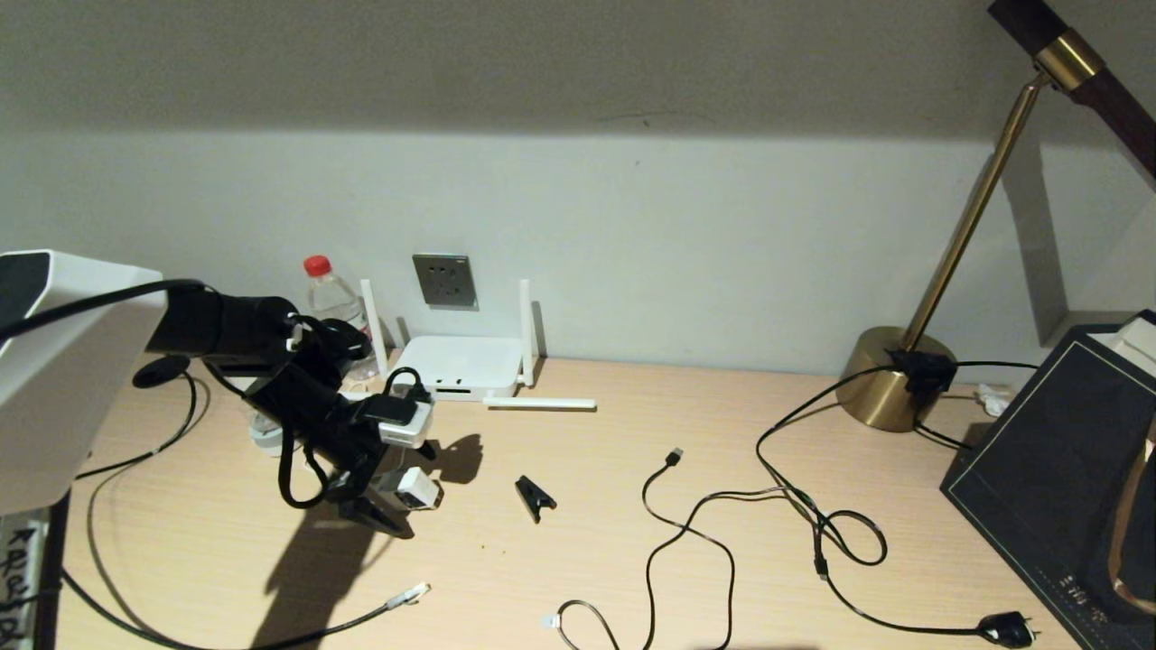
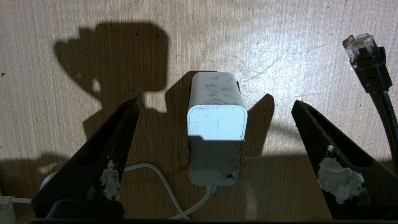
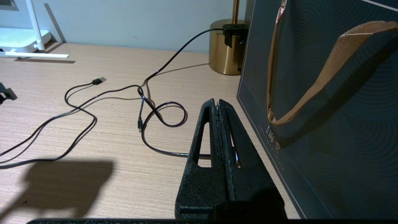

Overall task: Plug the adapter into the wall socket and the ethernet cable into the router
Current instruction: Pick up plug

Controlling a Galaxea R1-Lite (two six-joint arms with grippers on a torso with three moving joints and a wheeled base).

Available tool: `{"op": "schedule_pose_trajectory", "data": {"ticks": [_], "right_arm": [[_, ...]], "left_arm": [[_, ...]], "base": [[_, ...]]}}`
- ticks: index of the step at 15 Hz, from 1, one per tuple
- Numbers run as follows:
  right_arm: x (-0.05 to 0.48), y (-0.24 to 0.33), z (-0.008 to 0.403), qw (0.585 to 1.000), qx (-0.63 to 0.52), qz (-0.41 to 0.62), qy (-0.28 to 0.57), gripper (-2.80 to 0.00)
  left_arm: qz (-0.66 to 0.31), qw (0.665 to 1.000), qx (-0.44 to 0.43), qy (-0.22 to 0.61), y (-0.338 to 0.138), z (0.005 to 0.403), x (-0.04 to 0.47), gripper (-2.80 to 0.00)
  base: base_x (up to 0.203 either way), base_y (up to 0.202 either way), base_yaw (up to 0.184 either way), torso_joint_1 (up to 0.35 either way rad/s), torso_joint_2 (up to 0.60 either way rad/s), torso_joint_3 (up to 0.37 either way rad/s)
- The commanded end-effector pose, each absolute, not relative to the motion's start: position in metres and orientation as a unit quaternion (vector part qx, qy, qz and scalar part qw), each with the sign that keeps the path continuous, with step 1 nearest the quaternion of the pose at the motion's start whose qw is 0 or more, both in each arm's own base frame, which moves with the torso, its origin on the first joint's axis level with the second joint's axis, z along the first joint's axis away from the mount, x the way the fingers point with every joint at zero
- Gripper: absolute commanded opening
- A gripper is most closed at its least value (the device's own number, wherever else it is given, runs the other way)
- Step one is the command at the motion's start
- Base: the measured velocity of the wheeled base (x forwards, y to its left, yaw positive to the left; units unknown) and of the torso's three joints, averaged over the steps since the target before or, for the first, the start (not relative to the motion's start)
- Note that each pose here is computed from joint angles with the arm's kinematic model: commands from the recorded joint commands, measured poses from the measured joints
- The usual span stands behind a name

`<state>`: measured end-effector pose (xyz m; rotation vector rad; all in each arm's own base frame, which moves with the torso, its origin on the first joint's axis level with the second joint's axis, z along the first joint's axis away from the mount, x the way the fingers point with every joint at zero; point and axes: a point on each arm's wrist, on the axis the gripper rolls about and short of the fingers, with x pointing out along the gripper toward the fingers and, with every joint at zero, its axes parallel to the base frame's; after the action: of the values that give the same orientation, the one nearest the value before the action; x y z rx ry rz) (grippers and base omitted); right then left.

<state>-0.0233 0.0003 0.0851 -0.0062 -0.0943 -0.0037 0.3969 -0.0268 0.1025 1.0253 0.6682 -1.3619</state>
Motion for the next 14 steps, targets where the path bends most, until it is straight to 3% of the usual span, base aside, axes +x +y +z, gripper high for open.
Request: {"op": "schedule_pose_trajectory", "data": {"ticks": [1,14], "right_arm": [[-0.0204,0.0003,0.0754,1.000,-0.003,-0.002,-0.030,-2.80],[-0.0204,0.0003,0.0754,1.000,-0.003,-0.002,-0.030,-2.80]], "left_arm": [[-0.593,0.607,0.443,0.288,-0.0269,0.0986,0.3988,0.00],[-0.588,0.615,0.441,0.287,-0.0270,0.0974,0.4009,0.00]], "base": [[0.000,0.000,0.000,0.000,0.00,0.000],[0.000,0.000,0.000,0.000,0.00,0.000]]}}
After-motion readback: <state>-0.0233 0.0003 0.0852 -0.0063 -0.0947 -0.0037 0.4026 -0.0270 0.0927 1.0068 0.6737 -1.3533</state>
